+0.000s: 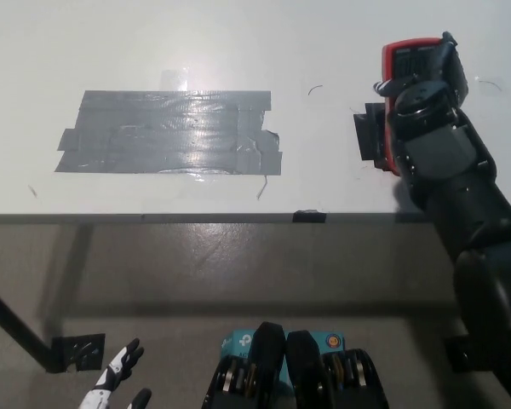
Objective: The robot first picks the multimeter with right hand and then unfolds the black stand on the back of it using left hand
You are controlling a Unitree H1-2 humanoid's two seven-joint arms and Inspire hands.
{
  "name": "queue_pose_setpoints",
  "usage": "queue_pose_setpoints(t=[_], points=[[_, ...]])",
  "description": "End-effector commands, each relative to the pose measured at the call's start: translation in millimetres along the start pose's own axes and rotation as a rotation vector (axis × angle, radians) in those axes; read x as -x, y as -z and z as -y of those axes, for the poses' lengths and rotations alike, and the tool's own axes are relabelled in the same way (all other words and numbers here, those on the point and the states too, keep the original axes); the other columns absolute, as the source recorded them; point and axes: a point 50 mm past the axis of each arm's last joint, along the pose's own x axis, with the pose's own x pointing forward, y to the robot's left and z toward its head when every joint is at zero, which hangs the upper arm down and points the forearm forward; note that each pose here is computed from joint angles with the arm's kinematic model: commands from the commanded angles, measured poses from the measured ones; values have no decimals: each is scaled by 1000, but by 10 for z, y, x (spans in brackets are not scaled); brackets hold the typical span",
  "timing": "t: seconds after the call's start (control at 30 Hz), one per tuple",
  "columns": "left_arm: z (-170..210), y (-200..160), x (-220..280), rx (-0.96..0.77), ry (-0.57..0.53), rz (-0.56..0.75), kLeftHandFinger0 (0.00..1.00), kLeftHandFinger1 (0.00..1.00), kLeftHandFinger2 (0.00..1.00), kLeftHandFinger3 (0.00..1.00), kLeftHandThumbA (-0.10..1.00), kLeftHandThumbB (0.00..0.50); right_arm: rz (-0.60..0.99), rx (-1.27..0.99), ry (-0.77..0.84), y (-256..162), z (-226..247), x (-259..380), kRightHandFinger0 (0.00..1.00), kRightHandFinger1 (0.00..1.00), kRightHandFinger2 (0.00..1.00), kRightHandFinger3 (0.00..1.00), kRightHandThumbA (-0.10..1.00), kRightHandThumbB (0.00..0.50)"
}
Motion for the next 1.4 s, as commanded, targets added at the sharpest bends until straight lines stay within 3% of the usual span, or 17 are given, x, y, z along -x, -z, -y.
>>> queue_pose_setpoints(t=[0.0, 0.1, 0.13, 0.2, 0.5, 0.63, 0.67, 0.7, 0.73, 0.8, 0.87, 0.97, 1.03, 1.1, 1.27, 1.3, 1.37], points=[[-66, -104, -5, -18, 1, 57, 1000, 1000, 1000, 1000, 934, 148, 52, -65, 47, -176, 183, -77, 1000, 1000, 1000, 1000, 455, 421], [-90, -105, 0, -20, 2, 57, 1000, 1000, 1000, 1000, 932, 150, 48, 22, 43, -23, 189, -128, 579, 707, 850, 1000, 49, 312], [-98, -111, -14, -19, 1, 61, 1000, 1000, 1000, 1000, 932, 157, 55, 34, 58, 57, 190, -143, 248, 335, 529, 1000, -87, 273], [-104, -122, -42, -22, -1, 64, 1000, 1000, 1000, 1000, 934, 161, 82, 11, 77, 172, 192, -163, 61, 174, 396, 1000, -100, 289], [-122, -123, -66, -26, -8, 64, 1000, 1000, 1000, 1000, 957, 179, 110, -50, 80, 234, 158, -156, 278, 396, 613, 845, -27, 272], [-126, -132, -70, -27, -6, 66, 1000, 1000, 1000, 1000, 962, 171, 153, -87, 91, 176, 183, -154, 201, 309, 494, 931, -100, 269], [-126, -126, -72, -28, -6, 70, 1000, 1000, 1000, 1000, 961, 171, 165, -96, 97, 164, 189, -152, 151, 238, 408, 832, -100, 271], [-152, -126, -116, -34, -8, 77, 1000, 1000, 1000, 1000, 961, 174, 188, -104, 107, 107, 215, -153, 113, 203, 324, 461, -100, 284], [-151, -121, -114, -34, -8, 77, 1000, 1000, 1000, 1000, 962, 175, 195, -104, 111, 102, 217, -152, 108, 196, 305, 417, -100, 285], [-147, -117, -111, -25, -11, 73, 1000, 1000, 1000, 1000, 964, 180, 221, -138, 124, 6, 241, -137, 148, 209, 272, 674, -100, 322], [-157, -121, -110, -23, -9, 71, 1000, 1000, 1000, 1000, 953, 169, 220, -163, 119, -112, 276, -128, 136, 199, 266, 524, -100, 321], [-153, -123, -106, -24, -7, 69, 1000, 1000, 1000, 1000, 953, 176, 244, -291, 95, -251, 346, -122, 82, 147, 254, 592, -100, 277], [-161, -123, -130, -28, -9, 73, 1000, 1000, 1000, 1000, 966, 186, 274, -406, 76, -348, 401, -117, 0, 49, 146, 195, -100, 231], [-160, -120, -131, -27, -9, 72, 1000, 1000, 1000, 1000, 969, 187, 294, -435, 64, -405, 431, -110, 0, 2, 52, 115, -100, 212], [-164, -123, -129, -28, -8, 75, 1000, 1000, 1000, 1000, 951, 166, 348, -703, -22, -708, 629, -41, 0, 310, 734, 668, -100, 150], [-167, -124, -126, -32, -8, 74, 1000, 1000, 1000, 1000, 950, 165, 372, -795, -57, -749, 674, -18, 86, 468, 793, 745, -100, 161], [-167, -122, -120, -36, -8, 74, 1000, 1000, 1000, 1000, 955, 173, 400, -859, -76, -813, 739, 33, 4, 423, 815, 707, -100, 192]])
